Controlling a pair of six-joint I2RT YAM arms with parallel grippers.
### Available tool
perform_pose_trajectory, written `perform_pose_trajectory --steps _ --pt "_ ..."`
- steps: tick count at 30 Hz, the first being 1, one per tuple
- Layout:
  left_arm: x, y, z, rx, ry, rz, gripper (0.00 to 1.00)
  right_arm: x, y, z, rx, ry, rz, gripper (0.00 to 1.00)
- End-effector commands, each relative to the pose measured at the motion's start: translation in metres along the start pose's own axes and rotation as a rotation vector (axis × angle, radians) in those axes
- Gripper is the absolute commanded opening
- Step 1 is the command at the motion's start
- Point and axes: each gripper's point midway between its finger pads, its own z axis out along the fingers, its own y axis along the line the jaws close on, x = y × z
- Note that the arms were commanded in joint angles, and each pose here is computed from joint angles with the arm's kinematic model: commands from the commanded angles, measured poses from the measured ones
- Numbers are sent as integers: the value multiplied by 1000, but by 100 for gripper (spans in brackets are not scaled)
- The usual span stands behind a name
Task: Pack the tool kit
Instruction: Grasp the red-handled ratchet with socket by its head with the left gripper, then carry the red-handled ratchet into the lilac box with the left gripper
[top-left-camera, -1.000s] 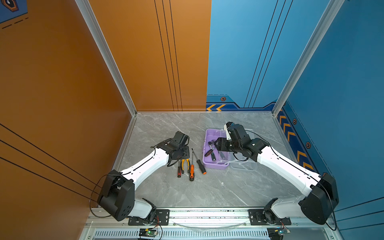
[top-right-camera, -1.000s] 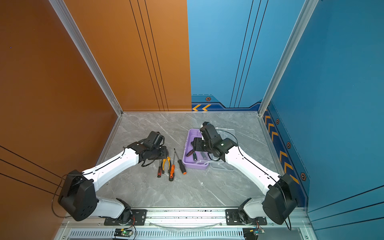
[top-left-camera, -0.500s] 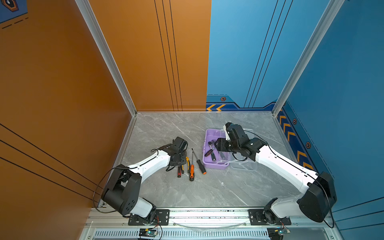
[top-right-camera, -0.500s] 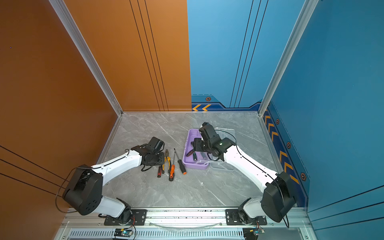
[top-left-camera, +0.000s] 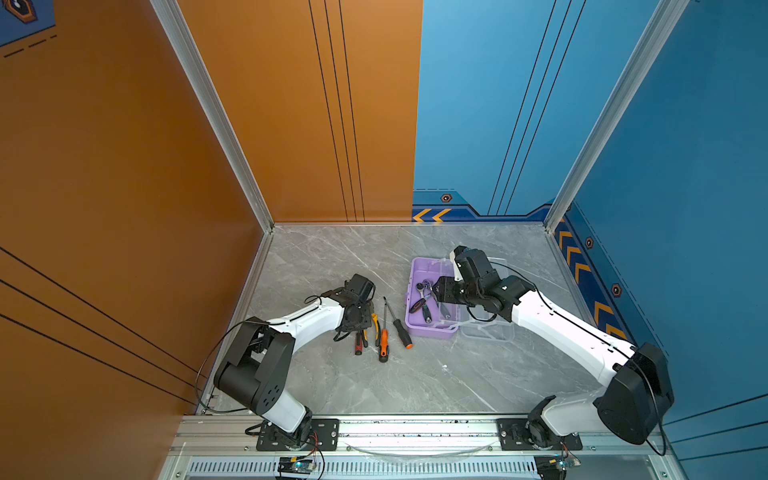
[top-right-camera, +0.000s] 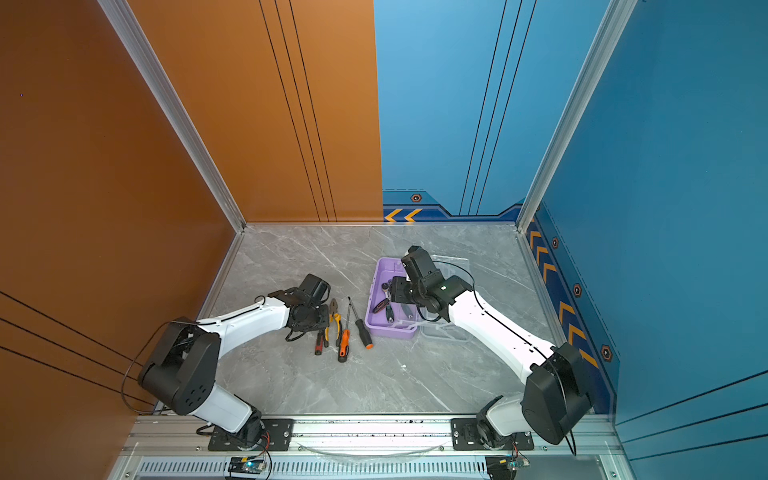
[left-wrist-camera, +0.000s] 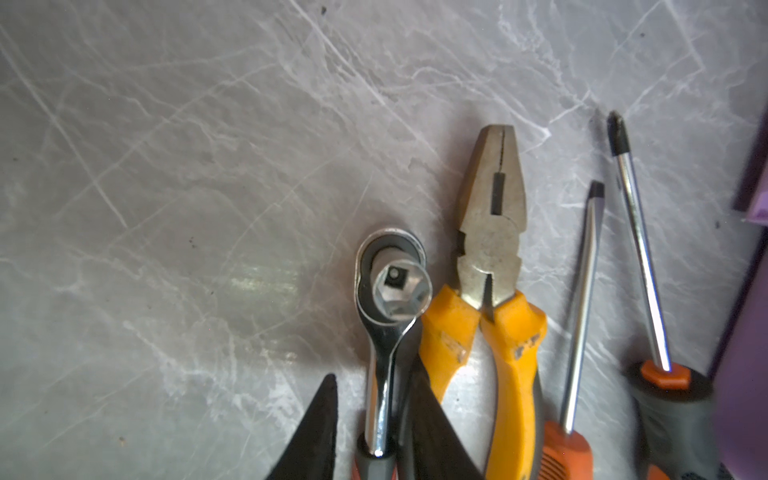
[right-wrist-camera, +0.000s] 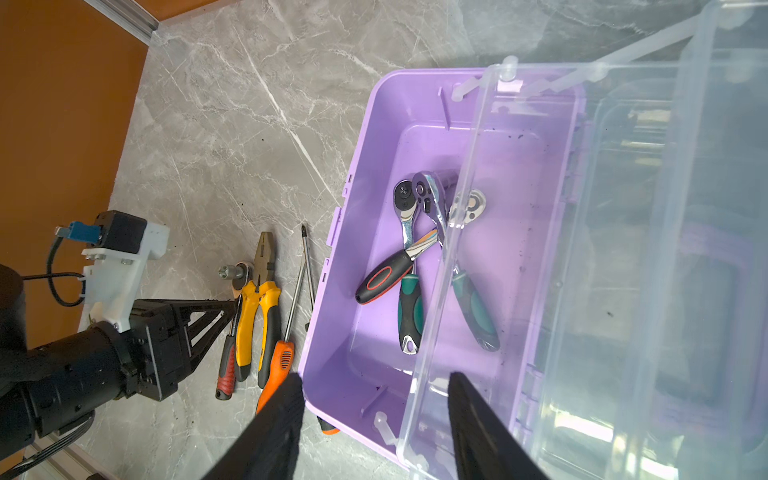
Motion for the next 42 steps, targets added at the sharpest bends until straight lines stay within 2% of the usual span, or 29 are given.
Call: perform_pose_trajectory --steps 1,12,16,18,21,26,30,36,39,42 --pt "5 11 14 -37 24 -13 27 2 1 5 -8 14 6 57" --pt "6 11 33 -71 52 12 15 1 2 8 -16 18 15 57" --pt "7 11 37 -79 62 25 0 1 3 8 -19 20 17 57" --pt "7 11 36 -78 61 28 0 1 4 8 -23 22 17 57" --pt "2 8 29 -60 42 30 0 0 6 7 -31 22 19 57" --pt "-21 -8 -9 22 -34 28 0 -3 13 6 -54 25 23 56" --pt "-41 -39 -47 148 -81 24 0 -8 14 3 -68 10 32 56" --pt "-64 -123 -101 340 -157 103 0 -15 10 -4 -79 -14 61 56" --pt "-68 -168 -108 394 -163 165 0 -19 5 -10 -74 -36 72 56" --pt "-72 -207 -101 429 -147 206 0 -22 -1 -16 -72 -52 84 56"
